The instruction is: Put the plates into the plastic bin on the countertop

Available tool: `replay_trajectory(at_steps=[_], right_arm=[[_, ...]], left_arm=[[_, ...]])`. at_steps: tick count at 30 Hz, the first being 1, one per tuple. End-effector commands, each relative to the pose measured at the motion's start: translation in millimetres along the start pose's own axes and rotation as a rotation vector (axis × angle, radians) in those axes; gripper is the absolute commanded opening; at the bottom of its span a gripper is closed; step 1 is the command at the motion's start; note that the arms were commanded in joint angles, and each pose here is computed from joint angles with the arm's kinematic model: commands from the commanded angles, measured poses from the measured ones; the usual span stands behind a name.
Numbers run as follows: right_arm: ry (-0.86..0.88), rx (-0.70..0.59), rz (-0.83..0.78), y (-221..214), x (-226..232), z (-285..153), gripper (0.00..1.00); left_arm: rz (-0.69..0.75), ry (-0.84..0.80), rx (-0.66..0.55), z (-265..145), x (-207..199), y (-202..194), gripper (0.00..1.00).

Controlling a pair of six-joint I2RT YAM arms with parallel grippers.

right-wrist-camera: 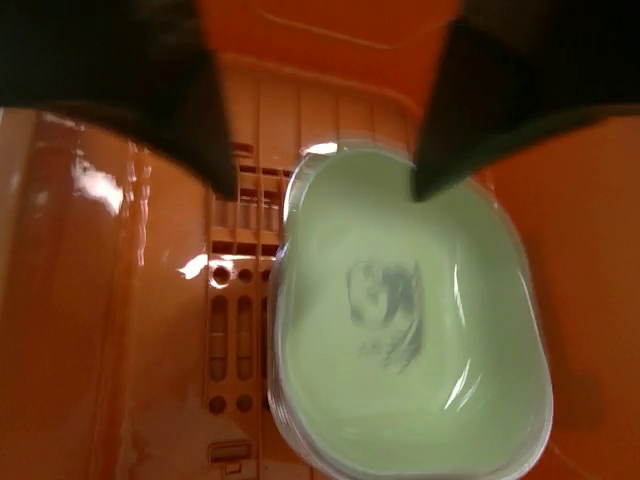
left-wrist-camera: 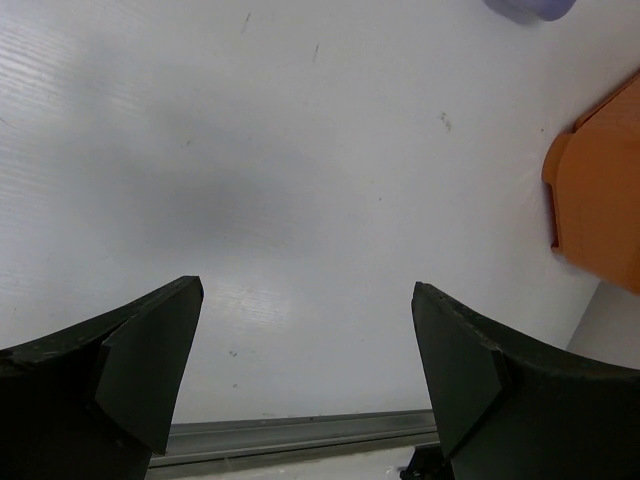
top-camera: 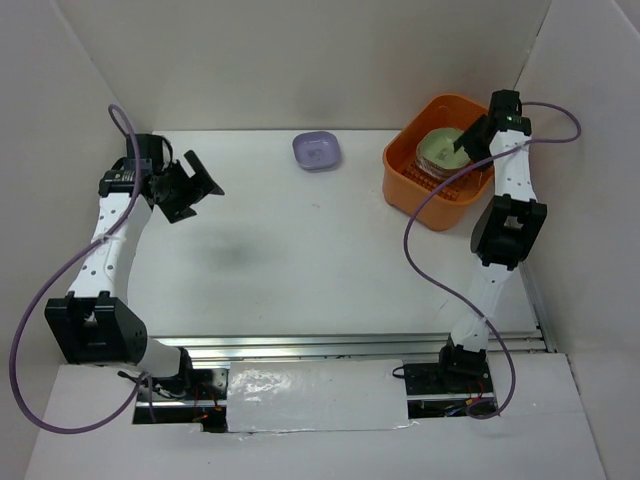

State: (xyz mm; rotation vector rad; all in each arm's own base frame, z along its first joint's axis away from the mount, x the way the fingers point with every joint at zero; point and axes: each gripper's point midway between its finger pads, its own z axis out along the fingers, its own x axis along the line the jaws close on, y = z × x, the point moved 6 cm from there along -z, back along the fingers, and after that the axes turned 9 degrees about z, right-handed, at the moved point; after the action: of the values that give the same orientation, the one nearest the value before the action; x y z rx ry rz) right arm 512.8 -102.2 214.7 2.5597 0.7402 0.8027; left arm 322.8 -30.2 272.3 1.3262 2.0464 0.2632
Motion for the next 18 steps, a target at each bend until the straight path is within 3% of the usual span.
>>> replay_trajectory(at_steps=[1, 2, 5, 10, 12, 14, 18], right_arm=[[0.144, -0.066, -0.017, 22.3, 24.7, -28.5, 0.85], [0.141, -0.064, -0.008, 21.3, 24.0, -30.1, 1.0], [0.278, -0.147, -0.024, 25.9, 46.4, -93.7, 1.0], [0.487, -0.264, -0.091, 11.3, 80.3, -202.4, 1.0], [0.541, -0.259, -0.123, -13.1, 85.3, -237.8, 1.0], [0.588, -0.211, -0.125, -41.7, 75.8, -258.6, 1.0], [0.914, -0.034, -0.107, -115.8, 64.7, -292.4, 1.0]], left_arm=[[0.082, -0.075, -0.049, -2.8, -17.4, 11.3, 0.99], [0.093, -0.075, -0.039, 0.8, -19.8, 9.6, 0.99], [0.097, -0.084, -0.025, 17.2, -21.6, 11.3, 0.99], [0.136, -0.249, 0.025, 56.6, -56.6, -3.3, 0.99], [0.112, -0.333, -0.009, 72.9, -74.2, 1.3, 0.99], [0.045, -0.424, 0.035, 97.9, -84.8, -4.2, 0.99], [-0.004, -0.573, -0.036, 161.3, -106.6, 2.4, 0.99]])
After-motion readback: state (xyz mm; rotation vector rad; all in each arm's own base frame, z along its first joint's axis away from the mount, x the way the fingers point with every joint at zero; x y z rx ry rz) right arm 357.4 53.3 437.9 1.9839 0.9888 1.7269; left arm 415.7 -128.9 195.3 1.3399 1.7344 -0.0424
